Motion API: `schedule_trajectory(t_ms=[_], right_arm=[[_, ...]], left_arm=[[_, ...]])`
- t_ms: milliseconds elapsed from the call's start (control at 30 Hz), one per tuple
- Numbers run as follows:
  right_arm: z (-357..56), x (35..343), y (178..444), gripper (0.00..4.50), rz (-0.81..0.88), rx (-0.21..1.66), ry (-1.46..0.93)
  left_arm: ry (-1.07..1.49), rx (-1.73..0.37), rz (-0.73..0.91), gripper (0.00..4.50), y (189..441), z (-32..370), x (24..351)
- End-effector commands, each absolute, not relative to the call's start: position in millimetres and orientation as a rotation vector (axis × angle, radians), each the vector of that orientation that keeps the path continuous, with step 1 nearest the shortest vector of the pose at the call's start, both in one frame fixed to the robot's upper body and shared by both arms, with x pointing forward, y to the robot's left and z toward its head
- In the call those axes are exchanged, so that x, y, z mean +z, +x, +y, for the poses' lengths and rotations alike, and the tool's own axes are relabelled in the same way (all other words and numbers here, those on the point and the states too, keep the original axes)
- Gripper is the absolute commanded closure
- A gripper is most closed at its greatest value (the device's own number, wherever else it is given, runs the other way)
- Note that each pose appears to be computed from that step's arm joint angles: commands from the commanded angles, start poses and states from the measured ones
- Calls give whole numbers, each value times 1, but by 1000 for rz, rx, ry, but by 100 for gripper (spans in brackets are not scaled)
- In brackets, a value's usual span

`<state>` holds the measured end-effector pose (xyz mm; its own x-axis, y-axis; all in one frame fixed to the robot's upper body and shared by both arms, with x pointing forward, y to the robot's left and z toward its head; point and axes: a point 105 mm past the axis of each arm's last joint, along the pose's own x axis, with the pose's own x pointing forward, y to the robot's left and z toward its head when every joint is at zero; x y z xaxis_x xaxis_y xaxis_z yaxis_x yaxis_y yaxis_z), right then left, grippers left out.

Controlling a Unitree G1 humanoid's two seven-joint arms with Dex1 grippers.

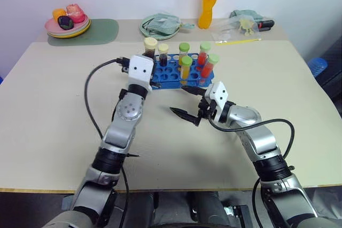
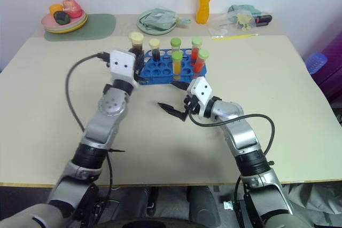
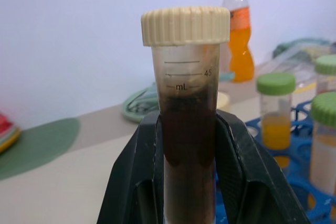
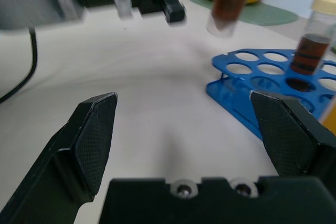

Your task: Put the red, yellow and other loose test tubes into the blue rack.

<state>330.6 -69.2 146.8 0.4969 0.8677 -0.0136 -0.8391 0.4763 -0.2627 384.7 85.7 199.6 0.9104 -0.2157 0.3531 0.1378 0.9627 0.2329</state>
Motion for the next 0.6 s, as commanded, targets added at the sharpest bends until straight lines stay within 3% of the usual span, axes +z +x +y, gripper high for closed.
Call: schedule_trajectory(t_ms=[33, 133, 267, 600], right_arm=[[-78, 161, 333, 0, -189, 1012, -267], [-82, 161, 334, 0, -191, 992, -270], [-85, 160, 331, 0, -191, 976, -272], [-84, 159, 327, 0, -196, 977, -269]], left_arm=[[193, -217, -512, 374, 387, 74, 215], [184, -244, -541, 374, 392, 67, 212], [143, -229, -455, 374, 406, 66, 192], [94, -260, -439, 374, 408, 60, 179]])
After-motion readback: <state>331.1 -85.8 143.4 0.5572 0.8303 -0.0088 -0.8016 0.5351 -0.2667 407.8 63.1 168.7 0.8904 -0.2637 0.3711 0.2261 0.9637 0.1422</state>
